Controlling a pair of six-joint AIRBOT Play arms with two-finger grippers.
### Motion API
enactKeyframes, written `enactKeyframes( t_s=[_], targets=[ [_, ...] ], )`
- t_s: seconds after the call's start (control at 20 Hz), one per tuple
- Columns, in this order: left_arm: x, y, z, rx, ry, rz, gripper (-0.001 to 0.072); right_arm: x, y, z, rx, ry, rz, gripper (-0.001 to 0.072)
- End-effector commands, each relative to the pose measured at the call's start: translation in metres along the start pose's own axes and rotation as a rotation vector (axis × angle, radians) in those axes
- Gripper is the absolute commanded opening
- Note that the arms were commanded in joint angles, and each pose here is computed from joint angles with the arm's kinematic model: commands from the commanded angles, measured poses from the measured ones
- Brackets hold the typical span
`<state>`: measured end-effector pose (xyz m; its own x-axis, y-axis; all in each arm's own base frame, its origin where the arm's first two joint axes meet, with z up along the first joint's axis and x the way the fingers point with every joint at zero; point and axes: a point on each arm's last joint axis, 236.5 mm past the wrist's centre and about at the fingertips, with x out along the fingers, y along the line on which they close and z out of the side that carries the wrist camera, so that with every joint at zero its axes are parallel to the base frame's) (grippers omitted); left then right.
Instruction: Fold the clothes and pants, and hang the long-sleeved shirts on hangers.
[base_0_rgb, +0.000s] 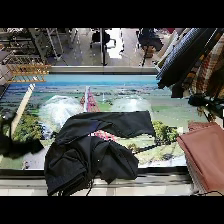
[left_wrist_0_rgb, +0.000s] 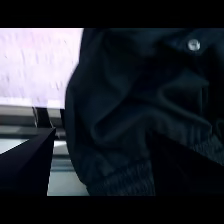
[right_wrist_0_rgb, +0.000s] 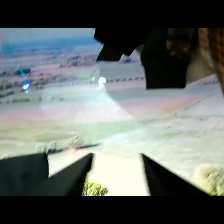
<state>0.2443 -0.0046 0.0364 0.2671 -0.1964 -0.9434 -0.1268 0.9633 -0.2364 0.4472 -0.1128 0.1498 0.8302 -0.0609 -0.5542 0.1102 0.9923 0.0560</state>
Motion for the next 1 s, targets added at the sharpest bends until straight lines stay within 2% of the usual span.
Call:
enactKeyframes(
  t_s=[0.0, 0.05, 0.15, 0.3, 0.4, 0.85, 0.95],
  targets=[
    [0.029, -0.023, -0.090, 0.001, 0.214, -0.075, 0.0626, 0.001, 0.040, -0.095, 0.061, 0.365, 0.179, 0.0598],
    [0.033, -0.021, -0.107, -0.019, 0.272, -0.065, 0.0626, 0.000, 0.050, -0.123, 0.092, 0.458, 0.227, 0.0575],
    [0.040, -0.016, -0.120, -0.041, 0.321, -0.053, 0.0626, 0.001, 0.068, -0.171, 0.162, 0.607, 0.304, 0.0575],
    [0.048, -0.014, -0.129, -0.082, 0.366, -0.046, 0.0626, -0.001, 0.090, -0.213, 0.267, 0.745, 0.395, 0.0574],
    [0.054, -0.013, -0.130, -0.093, 0.391, -0.047, 0.0626, -0.002, 0.103, -0.221, 0.371, 0.796, 0.472, 0.0575],
    [0.095, -0.004, -0.123, -0.160, 0.489, -0.033, 0.0624, 0.039, 0.132, -0.213, 0.712, 0.781, 0.617, 0.0570],
    [0.101, -0.002, -0.122, -0.169, 0.493, -0.029, 0.0563, 0.055, 0.133, -0.223, 0.733, 0.783, 0.587, 0.0566]
  ],
)
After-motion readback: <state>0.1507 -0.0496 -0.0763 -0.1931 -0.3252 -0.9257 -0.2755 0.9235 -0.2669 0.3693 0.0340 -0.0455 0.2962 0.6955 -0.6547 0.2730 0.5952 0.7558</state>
